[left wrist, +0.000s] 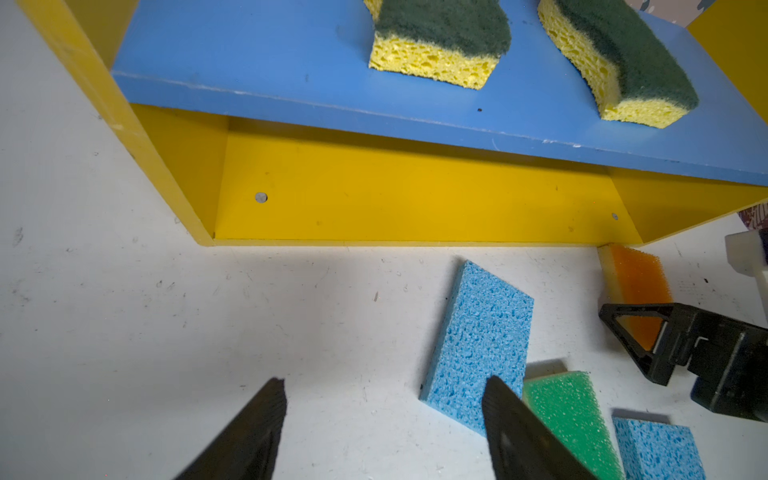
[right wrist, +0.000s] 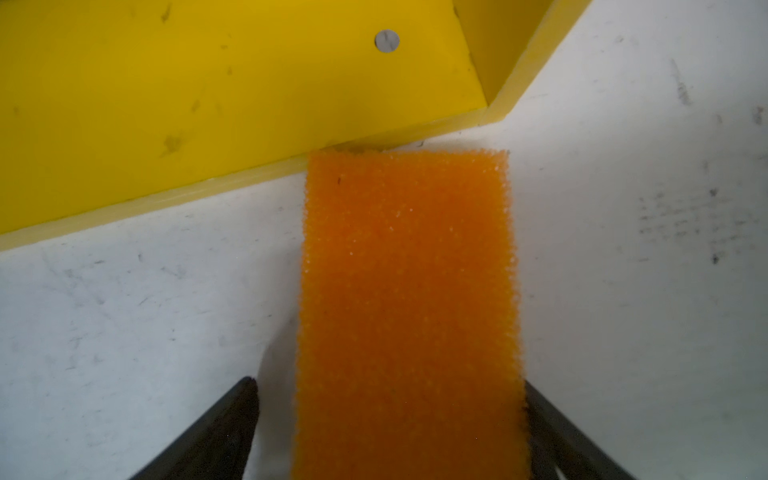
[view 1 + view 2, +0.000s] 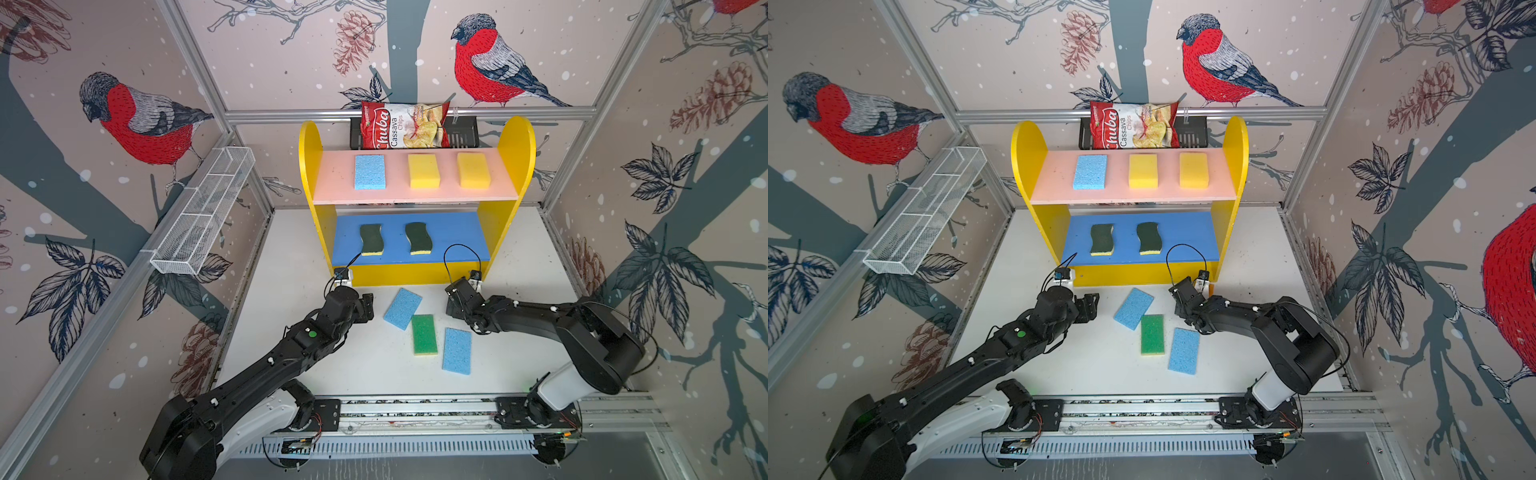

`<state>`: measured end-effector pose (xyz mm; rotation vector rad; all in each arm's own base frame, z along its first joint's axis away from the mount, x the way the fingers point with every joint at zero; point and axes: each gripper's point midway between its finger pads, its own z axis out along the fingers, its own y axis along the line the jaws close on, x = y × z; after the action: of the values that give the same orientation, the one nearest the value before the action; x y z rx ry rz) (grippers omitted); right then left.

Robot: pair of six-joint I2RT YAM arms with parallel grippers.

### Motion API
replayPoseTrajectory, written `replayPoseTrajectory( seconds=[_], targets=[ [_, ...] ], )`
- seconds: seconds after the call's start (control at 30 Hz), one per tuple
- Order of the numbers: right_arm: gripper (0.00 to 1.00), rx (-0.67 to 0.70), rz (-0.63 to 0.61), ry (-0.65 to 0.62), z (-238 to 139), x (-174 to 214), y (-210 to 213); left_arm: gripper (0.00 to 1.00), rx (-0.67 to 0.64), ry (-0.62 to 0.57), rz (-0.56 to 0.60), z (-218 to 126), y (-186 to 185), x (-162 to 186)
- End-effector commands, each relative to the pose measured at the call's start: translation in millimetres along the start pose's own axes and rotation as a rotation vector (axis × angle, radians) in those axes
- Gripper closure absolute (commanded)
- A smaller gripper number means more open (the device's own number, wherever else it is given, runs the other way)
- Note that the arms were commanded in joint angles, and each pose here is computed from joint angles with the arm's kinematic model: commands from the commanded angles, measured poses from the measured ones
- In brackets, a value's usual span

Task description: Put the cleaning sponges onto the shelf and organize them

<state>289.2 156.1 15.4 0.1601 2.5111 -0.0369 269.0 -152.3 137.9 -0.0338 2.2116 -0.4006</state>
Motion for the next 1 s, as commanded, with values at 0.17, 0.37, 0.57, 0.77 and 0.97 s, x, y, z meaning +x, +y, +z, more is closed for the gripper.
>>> replayPoseTrajectory(
  seconds=[0.17,0.37,0.57,0.77,0.97],
  targets=[
    [0.10,0.028,-0.024,0.056,0,15,-15,0.25,0.005,-0.011,0.002,0,-4,-7],
    [0.11,0.033,-0.010,0.070,-2,19,-24,0.25,0.012,0.001,0.001,3,-7,-6],
    [0.13,0.025,-0.017,0.087,1,25,-24,0.25,0.014,0.002,-0.005,3,-7,-5],
    [0.16,0.014,-0.021,0.100,3,29,-22,0.25,0.003,0.001,-0.010,0,-4,-5],
    [0.19,-0.003,-0.033,0.109,0,30,-19,0.25,0.000,0.000,-0.017,0,-2,-4]
  ],
)
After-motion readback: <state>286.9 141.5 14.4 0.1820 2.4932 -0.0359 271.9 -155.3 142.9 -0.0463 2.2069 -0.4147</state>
